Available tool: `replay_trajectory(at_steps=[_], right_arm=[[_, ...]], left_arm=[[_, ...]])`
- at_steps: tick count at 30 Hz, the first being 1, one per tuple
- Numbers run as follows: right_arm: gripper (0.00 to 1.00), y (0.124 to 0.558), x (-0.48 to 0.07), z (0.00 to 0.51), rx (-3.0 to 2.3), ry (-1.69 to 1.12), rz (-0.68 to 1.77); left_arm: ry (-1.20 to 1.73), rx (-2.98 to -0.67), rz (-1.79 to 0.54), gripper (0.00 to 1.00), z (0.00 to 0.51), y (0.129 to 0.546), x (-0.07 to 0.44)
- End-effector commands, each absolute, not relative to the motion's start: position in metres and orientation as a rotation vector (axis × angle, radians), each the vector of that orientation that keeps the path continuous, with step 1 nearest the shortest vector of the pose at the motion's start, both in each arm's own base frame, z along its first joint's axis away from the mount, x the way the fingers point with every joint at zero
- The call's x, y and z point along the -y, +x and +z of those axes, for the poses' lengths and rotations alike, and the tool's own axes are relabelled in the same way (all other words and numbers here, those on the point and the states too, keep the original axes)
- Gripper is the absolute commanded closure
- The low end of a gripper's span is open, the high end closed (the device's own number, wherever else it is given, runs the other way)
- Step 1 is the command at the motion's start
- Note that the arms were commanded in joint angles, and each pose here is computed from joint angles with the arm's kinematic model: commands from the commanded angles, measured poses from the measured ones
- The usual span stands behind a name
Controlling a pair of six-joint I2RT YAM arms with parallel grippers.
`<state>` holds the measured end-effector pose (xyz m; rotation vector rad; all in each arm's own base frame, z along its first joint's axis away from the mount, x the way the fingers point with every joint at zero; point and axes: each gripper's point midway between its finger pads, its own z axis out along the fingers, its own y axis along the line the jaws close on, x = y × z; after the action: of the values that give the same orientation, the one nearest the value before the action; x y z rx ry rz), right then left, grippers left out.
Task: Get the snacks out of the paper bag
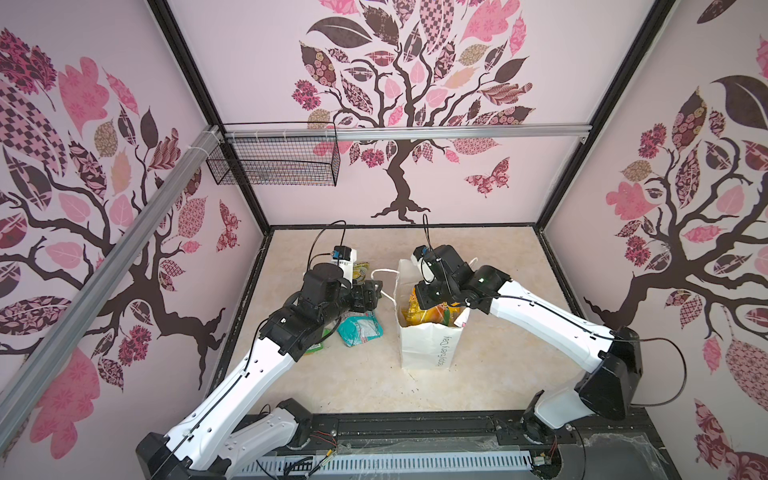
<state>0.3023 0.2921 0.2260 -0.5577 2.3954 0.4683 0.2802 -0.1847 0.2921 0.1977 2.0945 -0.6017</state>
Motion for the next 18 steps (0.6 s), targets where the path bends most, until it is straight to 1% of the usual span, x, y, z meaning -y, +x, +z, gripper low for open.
replay_trajectory(at_steps=[1, 6, 11, 12, 13, 15, 16, 18], right_arm=[[0.95, 0.305, -0.291, 0.266, -2.291, -0.506, 0.528], [0.95, 0.301, -0.291, 0.287, -2.241, -0.484, 0.587], [0.94, 0.297, -0.29, 0.301, -2.198, -0.467, 0.626], [0.89, 0.297, -0.289, 0.299, -2.198, -0.464, 0.624], [0.79, 0.298, -0.288, 0.294, -2.204, -0.459, 0.613], [0.56, 0.3, -0.286, 0.281, -2.231, -0.459, 0.586], [0.49, 0.301, -0.286, 0.273, -2.248, -0.465, 0.569], [0.61, 0.303, -0.285, 0.259, -2.285, -0.47, 0.528]], left_arm=[[0.235, -2.037, -0.665, 0.2, 0.303, 0.272, 0.189], [0.292, -1.953, -0.737, 0.18, 0.325, 0.26, 0.194], [0.294, -1.912, -0.742, 0.17, 0.334, 0.257, 0.192], [0.295, -1.916, -0.744, 0.17, 0.333, 0.257, 0.192], [0.3, -1.92, -0.751, 0.17, 0.332, 0.257, 0.193], [0.316, -1.924, -0.776, 0.17, 0.33, 0.255, 0.198], [0.338, -1.92, -0.802, 0.16, 0.331, 0.253, 0.202], [0.384, -1.912, -0.853, 0.15, 0.331, 0.25, 0.212]])
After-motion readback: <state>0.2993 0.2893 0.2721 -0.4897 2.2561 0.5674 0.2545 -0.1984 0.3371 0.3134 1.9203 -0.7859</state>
